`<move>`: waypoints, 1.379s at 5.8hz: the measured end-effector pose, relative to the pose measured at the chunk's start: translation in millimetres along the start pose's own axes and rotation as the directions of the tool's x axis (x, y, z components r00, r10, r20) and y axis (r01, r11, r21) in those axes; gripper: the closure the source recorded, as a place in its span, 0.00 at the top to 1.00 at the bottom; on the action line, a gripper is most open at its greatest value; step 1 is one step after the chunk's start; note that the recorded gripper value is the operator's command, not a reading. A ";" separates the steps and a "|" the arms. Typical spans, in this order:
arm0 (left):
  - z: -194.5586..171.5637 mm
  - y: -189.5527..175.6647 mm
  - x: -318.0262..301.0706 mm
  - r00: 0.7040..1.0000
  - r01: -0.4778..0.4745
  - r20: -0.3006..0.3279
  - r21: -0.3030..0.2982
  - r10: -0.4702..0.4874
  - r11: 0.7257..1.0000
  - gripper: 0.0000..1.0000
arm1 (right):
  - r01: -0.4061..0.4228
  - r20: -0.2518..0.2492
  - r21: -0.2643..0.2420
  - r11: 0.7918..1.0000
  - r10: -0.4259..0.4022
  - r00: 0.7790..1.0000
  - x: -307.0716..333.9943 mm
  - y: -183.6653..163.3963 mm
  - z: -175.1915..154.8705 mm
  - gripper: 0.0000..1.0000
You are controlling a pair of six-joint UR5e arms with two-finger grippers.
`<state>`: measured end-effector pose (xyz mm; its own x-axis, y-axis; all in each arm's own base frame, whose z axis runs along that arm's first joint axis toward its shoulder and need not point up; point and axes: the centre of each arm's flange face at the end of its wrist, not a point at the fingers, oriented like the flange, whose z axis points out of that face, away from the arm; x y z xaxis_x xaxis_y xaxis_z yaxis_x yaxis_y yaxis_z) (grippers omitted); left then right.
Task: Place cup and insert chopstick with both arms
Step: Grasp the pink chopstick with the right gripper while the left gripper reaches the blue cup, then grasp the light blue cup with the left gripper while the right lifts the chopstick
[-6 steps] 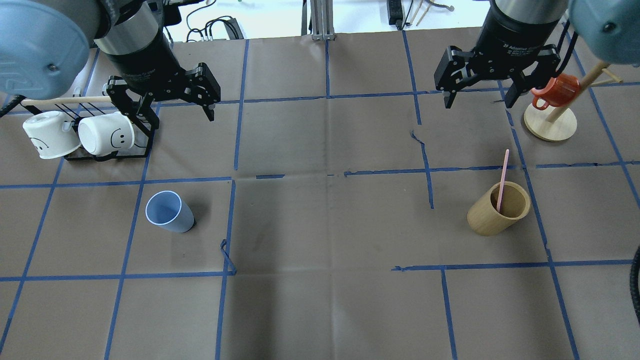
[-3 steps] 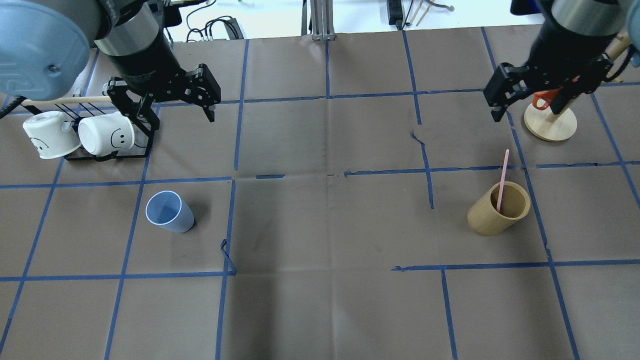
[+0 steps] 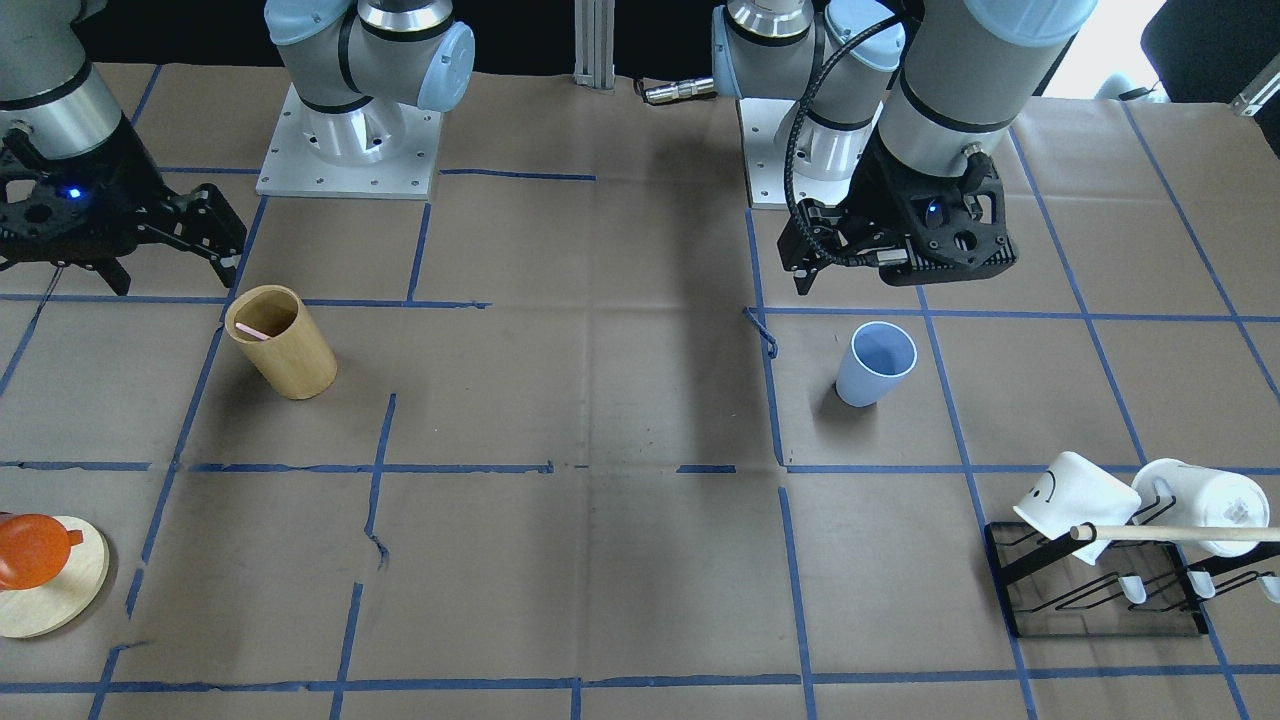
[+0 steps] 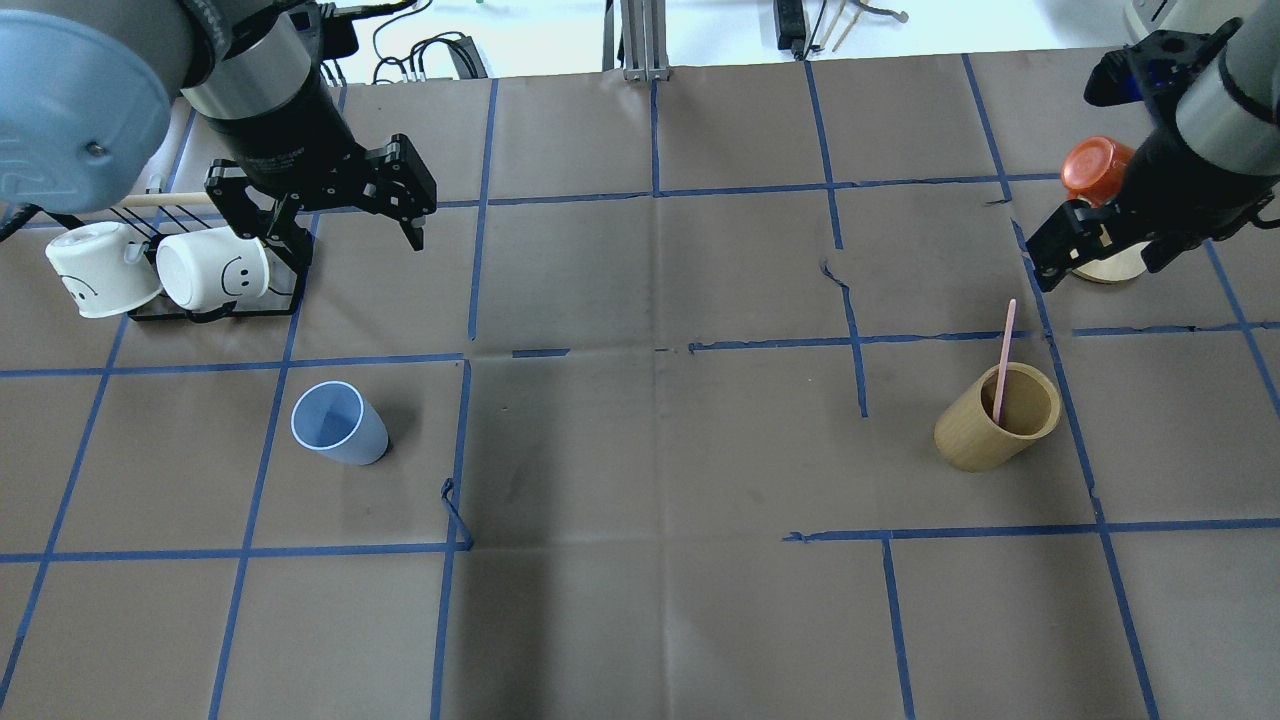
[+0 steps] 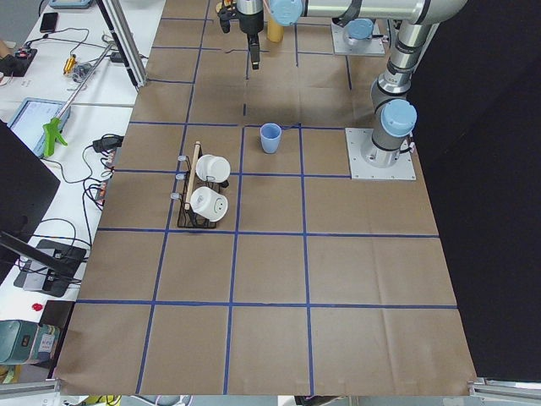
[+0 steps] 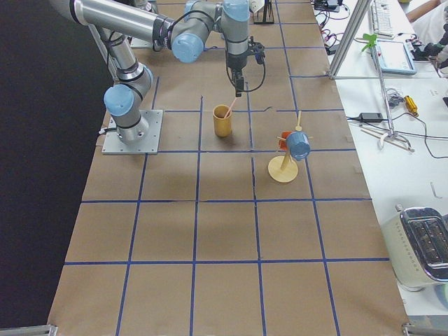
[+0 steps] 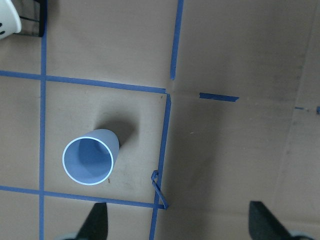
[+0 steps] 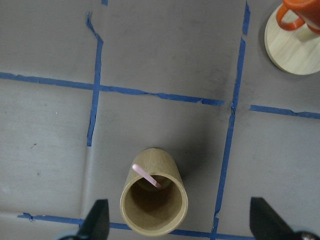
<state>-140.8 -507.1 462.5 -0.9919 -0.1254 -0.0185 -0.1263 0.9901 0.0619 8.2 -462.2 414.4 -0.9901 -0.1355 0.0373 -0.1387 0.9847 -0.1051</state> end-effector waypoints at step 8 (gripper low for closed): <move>218.6 35.5 -73.1 0.999 0.038 0.034 -0.078 -0.035 0.996 0.14 | -0.018 0.002 0.186 0.982 0.018 1.000 -25.9 41.6 74.1 0.09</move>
<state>-70.4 -448.9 247.9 -0.9860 -0.1578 -0.0545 -0.1640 0.9767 0.1387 26.4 -425.8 335.4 -0.9925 -0.1177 0.0338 -0.1224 0.9495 -0.2891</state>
